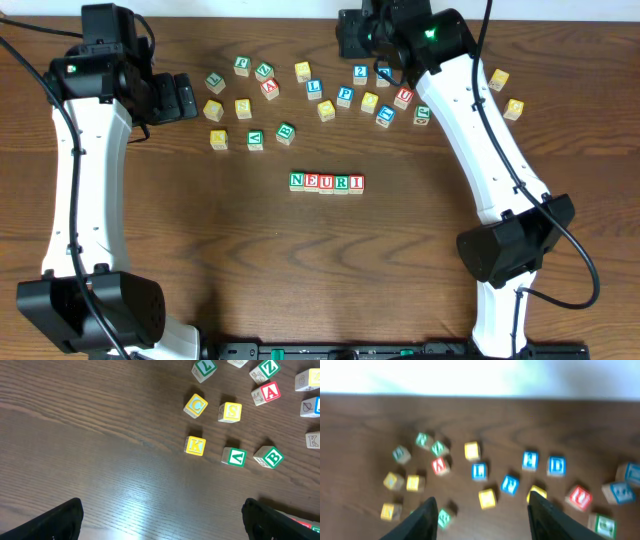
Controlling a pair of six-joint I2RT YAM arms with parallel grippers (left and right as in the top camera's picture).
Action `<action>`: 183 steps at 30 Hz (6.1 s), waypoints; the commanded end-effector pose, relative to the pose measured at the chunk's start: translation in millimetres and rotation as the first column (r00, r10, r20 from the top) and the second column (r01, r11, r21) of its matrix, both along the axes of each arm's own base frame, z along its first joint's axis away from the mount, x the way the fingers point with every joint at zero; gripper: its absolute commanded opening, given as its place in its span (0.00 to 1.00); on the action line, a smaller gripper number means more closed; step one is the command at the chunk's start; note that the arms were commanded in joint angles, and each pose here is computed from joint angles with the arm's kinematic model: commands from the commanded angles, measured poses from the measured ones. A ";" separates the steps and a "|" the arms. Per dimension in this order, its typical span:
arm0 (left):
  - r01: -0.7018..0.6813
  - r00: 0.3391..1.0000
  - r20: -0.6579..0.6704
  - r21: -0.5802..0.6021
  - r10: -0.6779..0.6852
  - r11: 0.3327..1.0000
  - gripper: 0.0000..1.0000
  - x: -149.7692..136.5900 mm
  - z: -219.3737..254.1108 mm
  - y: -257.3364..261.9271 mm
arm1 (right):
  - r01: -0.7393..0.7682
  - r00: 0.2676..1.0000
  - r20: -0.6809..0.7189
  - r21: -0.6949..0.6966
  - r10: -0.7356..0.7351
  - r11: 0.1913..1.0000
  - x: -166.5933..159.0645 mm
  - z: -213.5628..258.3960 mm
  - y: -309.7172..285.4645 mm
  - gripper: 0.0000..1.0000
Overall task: Spell out NEURIPS
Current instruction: 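Raise the right gripper and move it over the blue P block, then grasp the blue P block with the right gripper and lift it, then lower the P block onto the table right of the I block, then open the right gripper and push the P block left against I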
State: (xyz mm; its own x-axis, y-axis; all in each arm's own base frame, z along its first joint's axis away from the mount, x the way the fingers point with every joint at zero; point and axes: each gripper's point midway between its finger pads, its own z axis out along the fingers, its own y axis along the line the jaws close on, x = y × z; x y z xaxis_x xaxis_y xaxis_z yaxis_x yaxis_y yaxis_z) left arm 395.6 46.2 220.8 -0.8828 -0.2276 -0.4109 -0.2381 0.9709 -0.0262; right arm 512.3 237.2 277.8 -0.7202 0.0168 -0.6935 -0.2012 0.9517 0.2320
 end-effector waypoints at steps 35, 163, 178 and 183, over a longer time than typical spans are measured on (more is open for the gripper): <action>0.003 1.000 0.014 0.018 -0.003 1.000 1.00 -1.1 7.1 3.5 | 0.239 0.943 -0.217 -0.081 -0.251 0.968 61.5 -218.2 6.1 0.49; 0.003 1.000 0.014 0.018 -0.003 1.000 1.00 -1.1 7.1 3.5 | 0.050 0.760 -0.615 -0.266 -0.209 0.963 -126.2 -181.1 -76.0 0.31; 0.003 1.000 0.014 0.018 -0.003 1.000 1.00 -1.1 7.1 3.5 | 0.024 0.646 -0.725 -0.296 -0.241 0.955 -167.5 -230.9 -94.2 0.28; 0.003 1.000 0.014 0.018 -0.003 1.000 1.00 -1.1 7.1 3.5 | 0.024 0.645 -0.730 -0.276 -0.226 0.961 -170.5 -244.9 -91.3 0.27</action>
State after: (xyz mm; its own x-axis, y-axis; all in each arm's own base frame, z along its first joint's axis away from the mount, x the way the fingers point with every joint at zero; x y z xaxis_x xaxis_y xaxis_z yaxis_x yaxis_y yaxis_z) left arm 395.5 46.6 220.8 -0.8828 -0.2276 -0.4109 -0.2390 0.9707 -0.0241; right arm 346.4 143.0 33.5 -0.9947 0.0578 0.0852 0.0587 0.9982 0.0077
